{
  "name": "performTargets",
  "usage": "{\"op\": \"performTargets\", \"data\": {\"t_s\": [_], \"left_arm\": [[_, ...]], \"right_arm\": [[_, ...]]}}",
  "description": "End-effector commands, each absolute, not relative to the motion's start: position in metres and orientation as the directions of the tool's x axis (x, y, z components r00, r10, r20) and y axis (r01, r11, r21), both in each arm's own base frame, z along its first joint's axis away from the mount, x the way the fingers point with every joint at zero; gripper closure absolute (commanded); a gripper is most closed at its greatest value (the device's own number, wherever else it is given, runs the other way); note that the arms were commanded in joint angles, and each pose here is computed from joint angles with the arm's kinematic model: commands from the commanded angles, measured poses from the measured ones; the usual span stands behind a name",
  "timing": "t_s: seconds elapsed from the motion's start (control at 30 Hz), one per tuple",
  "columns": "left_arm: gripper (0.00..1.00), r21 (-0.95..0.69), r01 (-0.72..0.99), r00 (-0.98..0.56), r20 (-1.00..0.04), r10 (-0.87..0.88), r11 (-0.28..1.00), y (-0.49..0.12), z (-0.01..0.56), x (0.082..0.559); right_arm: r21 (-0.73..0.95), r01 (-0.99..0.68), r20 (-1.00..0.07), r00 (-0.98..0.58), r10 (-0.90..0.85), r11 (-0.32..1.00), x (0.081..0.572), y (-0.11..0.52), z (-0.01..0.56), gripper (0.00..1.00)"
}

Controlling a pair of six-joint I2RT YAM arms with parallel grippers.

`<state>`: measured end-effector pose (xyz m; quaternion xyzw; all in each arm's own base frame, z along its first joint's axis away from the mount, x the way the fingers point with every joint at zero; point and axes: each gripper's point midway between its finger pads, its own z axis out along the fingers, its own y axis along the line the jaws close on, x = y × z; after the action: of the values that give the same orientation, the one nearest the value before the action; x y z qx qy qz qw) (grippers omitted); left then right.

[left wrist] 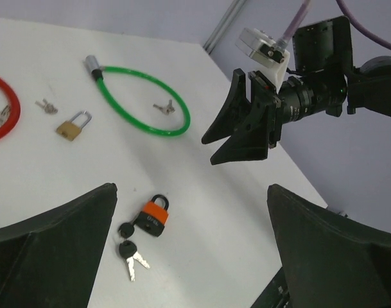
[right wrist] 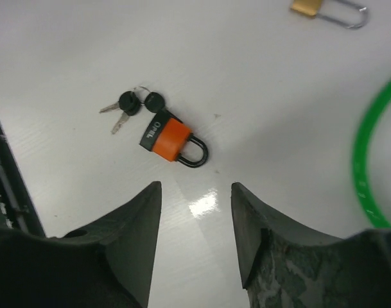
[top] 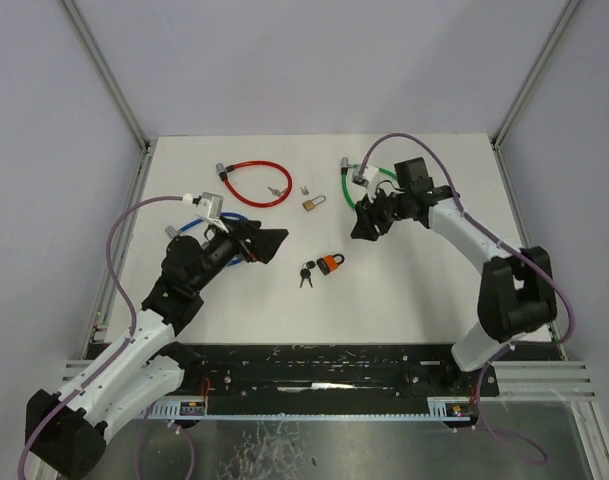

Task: Lock with the key
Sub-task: Reset both arms

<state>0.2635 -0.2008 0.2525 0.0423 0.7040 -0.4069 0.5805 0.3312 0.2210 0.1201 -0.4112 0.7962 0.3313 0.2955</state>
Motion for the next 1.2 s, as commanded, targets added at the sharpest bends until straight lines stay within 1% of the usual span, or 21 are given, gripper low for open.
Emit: {"op": "performTargets", "data": {"t_s": [0.0, 0.03, 0.1, 0.17, 0.2, 0.23, 0.3, 0.33, 0.4, 0.43, 0.5, 0.57, 0.63, 0.73, 0.97, 1.17], "left_arm": [[0.0, -0.469, 0.606, -0.238, -0.878, -0.415, 0.643, -0.2, 0.311, 0.257], [0.0, -0.453, 0.611, -0.222, -0.885, -0.409, 0.649, -0.199, 0.32, 0.257], [0.0, -0.427, 0.623, -0.183, -0.894, -0.408, 0.655, -0.197, 0.342, 0.256], [0.0, -0.405, 0.638, -0.147, -0.899, -0.412, 0.655, -0.195, 0.364, 0.254], [0.0, -0.392, 0.641, -0.128, -0.902, -0.412, 0.66, -0.194, 0.373, 0.254], [0.0, -0.382, 0.638, -0.111, -0.905, -0.412, 0.668, -0.192, 0.382, 0.254], [0.0, -0.358, 0.621, -0.077, -0.913, -0.4, 0.698, -0.186, 0.399, 0.257], [0.0, -0.347, 0.613, -0.061, -0.916, -0.396, 0.71, -0.183, 0.409, 0.258], [0.0, -0.33, 0.589, -0.046, -0.925, -0.378, 0.738, -0.177, 0.422, 0.26], [0.0, -0.323, 0.575, -0.044, -0.93, -0.366, 0.752, -0.175, 0.426, 0.262], [0.0, -0.313, 0.552, -0.031, -0.934, -0.356, 0.773, -0.169, 0.439, 0.263], [0.0, -0.31, 0.538, -0.032, -0.937, -0.349, 0.784, -0.166, 0.444, 0.264], [0.0, -0.308, 0.537, -0.032, -0.938, -0.346, 0.785, -0.166, 0.449, 0.263], [0.0, -0.309, 0.536, -0.043, -0.94, -0.34, 0.786, -0.167, 0.456, 0.265], [0.0, -0.294, 0.518, -0.023, -0.943, -0.331, 0.803, -0.161, 0.476, 0.264], [0.0, -0.288, 0.503, -0.007, -0.944, -0.329, 0.815, -0.157, 0.479, 0.264]], "right_arm": [[-0.073, -0.885, -0.822, -0.207, -0.53, 0.459, 0.352, 0.194, 0.198, 0.44], [-0.145, -0.868, -0.824, -0.16, -0.543, 0.475, 0.355, 0.187, 0.213, 0.39], [-0.246, -0.828, -0.819, -0.1, -0.565, 0.503, 0.359, 0.172, 0.239, 0.25], [-0.257, -0.804, -0.829, -0.102, -0.551, 0.536, 0.363, 0.157, 0.264, 0.13], [-0.251, -0.791, -0.846, -0.101, -0.524, 0.558, 0.364, 0.149, 0.279, 0.05], [-0.237, -0.784, -0.866, -0.097, -0.491, 0.573, 0.365, 0.144, 0.294, 0.0], [-0.194, -0.764, -0.905, -0.102, -0.413, 0.616, 0.365, 0.133, 0.325, 0.0], [-0.172, -0.728, -0.921, -0.121, -0.372, 0.663, 0.369, 0.129, 0.34, 0.0], [-0.111, -0.597, -0.944, -0.186, -0.272, 0.795, 0.379, 0.113, 0.366, 0.0], [-0.104, -0.539, -0.948, -0.201, -0.248, 0.836, 0.381, 0.105, 0.377, 0.0], [-0.118, -0.469, -0.956, -0.186, -0.228, 0.876, 0.378, 0.093, 0.396, 0.0], [-0.139, -0.441, -0.952, -0.185, -0.242, 0.887, 0.374, 0.086, 0.4, 0.0], [-0.173, -0.459, -0.952, -0.148, -0.267, 0.871, 0.365, 0.087, 0.413, 0.0], [-0.166, -0.48, -0.959, -0.123, -0.253, 0.861, 0.357, 0.091, 0.426, 0.0], [-0.036, -0.402, -0.988, -0.124, -0.093, 0.915, 0.351, 0.088, 0.452, 0.0], [-0.043, -0.392, -0.991, -0.102, -0.09, 0.919, 0.34, 0.085, 0.467, 0.0]]}}
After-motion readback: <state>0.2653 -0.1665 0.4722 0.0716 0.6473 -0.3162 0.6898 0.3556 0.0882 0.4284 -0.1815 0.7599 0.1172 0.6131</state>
